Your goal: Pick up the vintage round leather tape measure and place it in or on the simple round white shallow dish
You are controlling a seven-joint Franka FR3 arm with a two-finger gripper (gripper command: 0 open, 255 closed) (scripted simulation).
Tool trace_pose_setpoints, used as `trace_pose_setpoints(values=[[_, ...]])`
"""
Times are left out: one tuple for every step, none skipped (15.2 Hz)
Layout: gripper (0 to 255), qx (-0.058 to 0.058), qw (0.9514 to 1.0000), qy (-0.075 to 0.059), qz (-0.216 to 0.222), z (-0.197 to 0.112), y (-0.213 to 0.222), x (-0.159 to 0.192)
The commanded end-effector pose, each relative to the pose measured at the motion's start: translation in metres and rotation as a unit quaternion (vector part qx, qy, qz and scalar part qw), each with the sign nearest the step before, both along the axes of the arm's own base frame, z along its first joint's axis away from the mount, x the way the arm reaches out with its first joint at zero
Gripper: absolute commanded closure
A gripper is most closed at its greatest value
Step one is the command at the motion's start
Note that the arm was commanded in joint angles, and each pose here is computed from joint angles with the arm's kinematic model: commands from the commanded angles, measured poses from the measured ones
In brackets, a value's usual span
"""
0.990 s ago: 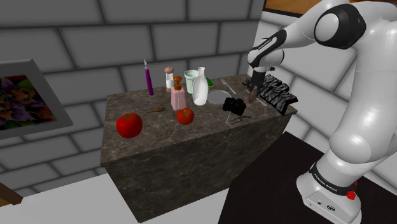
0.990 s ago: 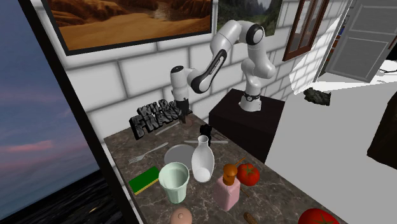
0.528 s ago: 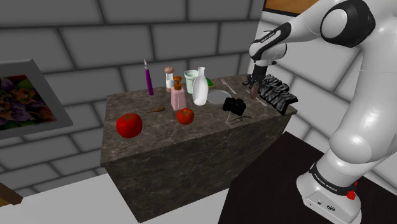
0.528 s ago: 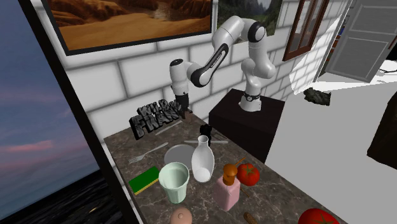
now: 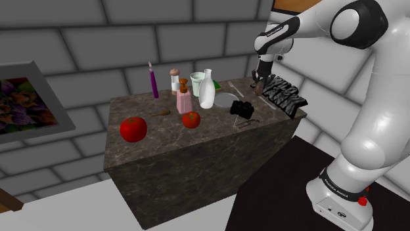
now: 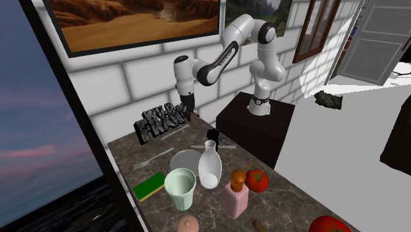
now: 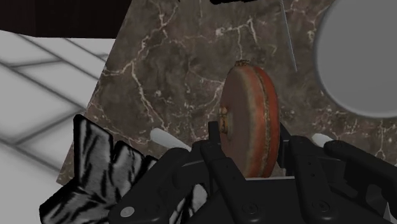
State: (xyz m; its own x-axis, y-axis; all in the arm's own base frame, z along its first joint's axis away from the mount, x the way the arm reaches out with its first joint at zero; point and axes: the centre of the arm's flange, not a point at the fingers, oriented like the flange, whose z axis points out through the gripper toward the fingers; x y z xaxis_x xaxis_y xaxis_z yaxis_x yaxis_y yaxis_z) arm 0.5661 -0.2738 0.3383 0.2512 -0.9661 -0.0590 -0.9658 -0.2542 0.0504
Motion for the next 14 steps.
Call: trace_pose_setpoints(values=[[255,0.0,1.0,0.0,0.0,-0.001,0.01,0.022],[255,0.0,1.0,0.0,0.0,0.0,0.016,0.033],[255,0.0,1.0,0.0,0.0,0.001,0.022,0.045],[255,0.0,1.0,0.0,0.0,0.001,0.028,0.057],[255,0.0,1.0,0.0,0.0,0.002,0.034,0.069],[255,0.0,1.0,0.0,0.0,0.002,0.04,0.08],[255,0.0,1.0,0.0,0.0,0.003,0.046,0.092],[255,0.0,1.0,0.0,0.0,0.004,0.052,0.104],[255,0.0,1.0,0.0,0.0,0.004,0.057,0.116],[255,0.0,1.0,0.0,0.0,0.005,0.063,0.127],[255,0.0,1.0,0.0,0.0,0.005,0.069,0.139],[255,0.0,1.0,0.0,0.0,0.006,0.075,0.151],[255,0.0,1.0,0.0,0.0,0.007,0.081,0.163],[255,0.0,1.0,0.0,0.0,0.007,0.087,0.174]])
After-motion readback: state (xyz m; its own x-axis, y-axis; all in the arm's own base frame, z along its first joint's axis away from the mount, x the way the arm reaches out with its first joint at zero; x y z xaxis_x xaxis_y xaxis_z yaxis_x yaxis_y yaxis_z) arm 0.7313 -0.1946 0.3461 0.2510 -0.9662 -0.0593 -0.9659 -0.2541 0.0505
